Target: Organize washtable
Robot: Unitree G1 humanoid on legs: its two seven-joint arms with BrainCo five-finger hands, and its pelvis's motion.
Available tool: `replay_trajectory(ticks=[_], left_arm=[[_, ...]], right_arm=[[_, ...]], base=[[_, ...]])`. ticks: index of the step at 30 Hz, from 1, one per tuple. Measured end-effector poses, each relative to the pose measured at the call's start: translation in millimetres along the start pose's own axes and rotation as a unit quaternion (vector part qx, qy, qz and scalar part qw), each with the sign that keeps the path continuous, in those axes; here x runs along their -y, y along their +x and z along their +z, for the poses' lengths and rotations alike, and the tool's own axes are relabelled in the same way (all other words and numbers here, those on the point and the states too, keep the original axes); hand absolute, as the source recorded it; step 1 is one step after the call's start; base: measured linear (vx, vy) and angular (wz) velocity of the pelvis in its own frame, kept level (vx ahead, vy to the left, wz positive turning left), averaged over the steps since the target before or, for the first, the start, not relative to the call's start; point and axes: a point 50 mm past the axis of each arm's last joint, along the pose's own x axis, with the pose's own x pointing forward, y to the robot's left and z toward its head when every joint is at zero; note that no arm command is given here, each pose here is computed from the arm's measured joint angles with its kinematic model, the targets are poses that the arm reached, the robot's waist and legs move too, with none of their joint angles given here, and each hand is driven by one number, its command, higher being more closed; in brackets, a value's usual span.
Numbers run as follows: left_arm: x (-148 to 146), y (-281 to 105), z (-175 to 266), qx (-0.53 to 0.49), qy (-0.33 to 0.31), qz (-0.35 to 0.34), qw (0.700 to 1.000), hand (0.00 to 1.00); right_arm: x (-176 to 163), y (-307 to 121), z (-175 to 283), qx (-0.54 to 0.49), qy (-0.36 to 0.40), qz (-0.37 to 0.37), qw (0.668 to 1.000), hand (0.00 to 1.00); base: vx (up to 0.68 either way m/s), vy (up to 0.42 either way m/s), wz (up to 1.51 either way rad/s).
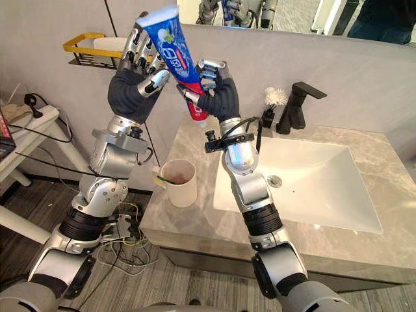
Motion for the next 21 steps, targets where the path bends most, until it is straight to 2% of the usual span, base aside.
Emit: replay_trajectory(ticks=[7, 15, 16, 21], left_arm=[[1.2, -0.2, -1.4, -0.003, -0.001, -0.002, 1.0, 0.0], [2.1, -0.5, -3.1, -0.007, -0.001, -0.004, 1.0, 0.0], [2.4, -0.6, -3.5, -0.008, -0.001, -0.005, 1.0, 1.0], [3.6, -1.2, -5.9, -0.016, 0.002, -0.01, 1.0, 1.0]], right_arm=[[-15.3, -3.5, -9.4, -0.025, 0.001, 0.049, 0.999, 1.0], [-18.4, -5.6, -11.1, -0.03, 0.016, 0.052, 0.998, 1.0], [-18.3, -5.7, -11.2, -0.03, 0.016, 0.052, 0.998, 1.0], [-17.9, -5.7, -11.1, -0.03, 0.016, 0.047, 0.998, 1.0]], base=[[0.0, 0.0, 0.0], [0.0, -0.005, -0.06], [-0.01, -0.013, -0.1], [-0.01, -0.009, -0.03]])
